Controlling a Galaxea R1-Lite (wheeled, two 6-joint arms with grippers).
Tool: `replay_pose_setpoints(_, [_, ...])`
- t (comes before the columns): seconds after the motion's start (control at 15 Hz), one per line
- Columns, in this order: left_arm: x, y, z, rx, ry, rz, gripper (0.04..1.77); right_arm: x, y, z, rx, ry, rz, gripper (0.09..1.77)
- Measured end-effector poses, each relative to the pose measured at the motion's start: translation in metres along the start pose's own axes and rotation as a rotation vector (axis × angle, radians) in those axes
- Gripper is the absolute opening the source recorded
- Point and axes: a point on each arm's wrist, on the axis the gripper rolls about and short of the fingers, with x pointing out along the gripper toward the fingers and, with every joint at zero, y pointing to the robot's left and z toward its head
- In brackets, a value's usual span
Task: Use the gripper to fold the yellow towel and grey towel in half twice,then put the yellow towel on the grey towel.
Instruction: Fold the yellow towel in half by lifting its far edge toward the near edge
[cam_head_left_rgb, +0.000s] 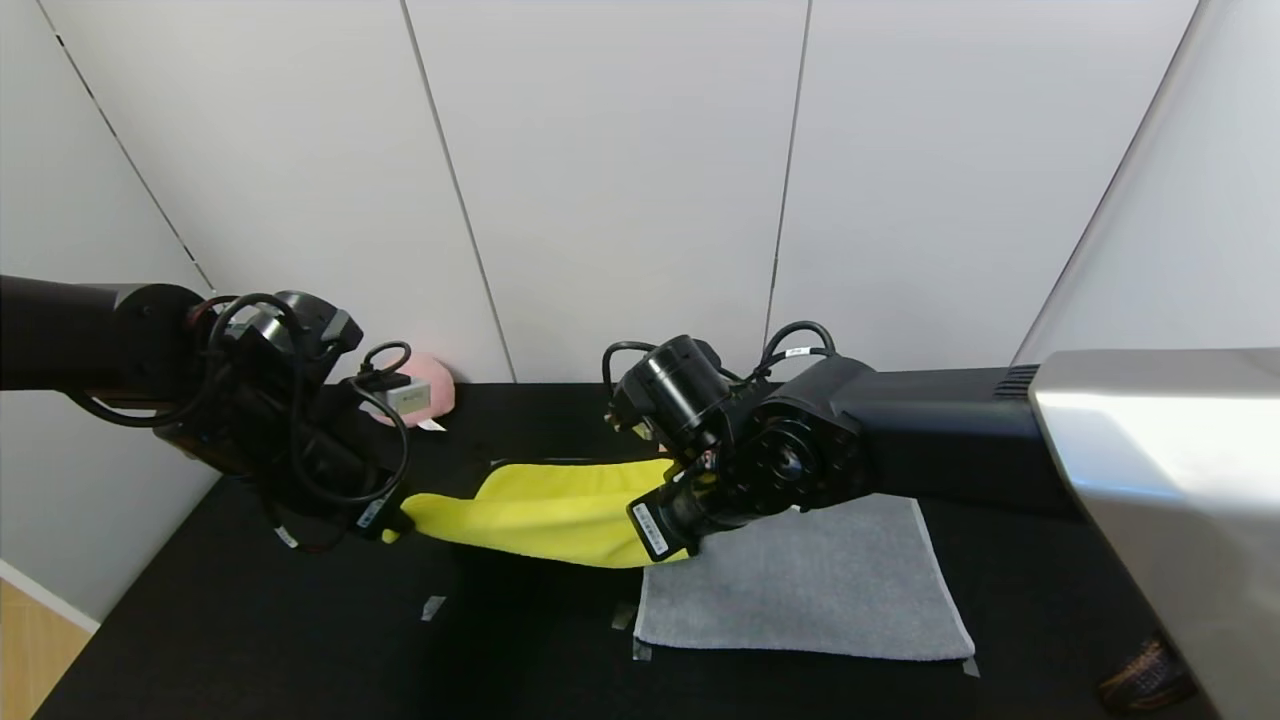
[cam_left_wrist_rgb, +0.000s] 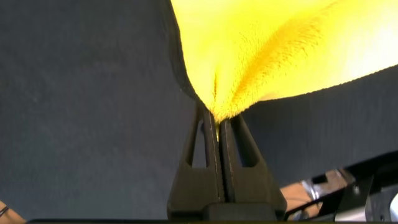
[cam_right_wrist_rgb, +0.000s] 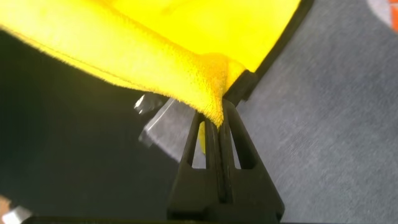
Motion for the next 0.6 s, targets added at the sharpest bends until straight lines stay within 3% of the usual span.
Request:
replay_pose_setpoints(0.27, [0.01,0.002,0.008,-0.036,-0.038,0.005,0.12,0.02,-0.011,0.004,0.036,-0.053,-0.041,0.11])
replay_pose_setpoints(0.6, [0.033,0.008,0.026,-0.106,-0.141,0.022,0.12,0.032,-0.024,0.009,0.069,-0.11,-0.08,0.11])
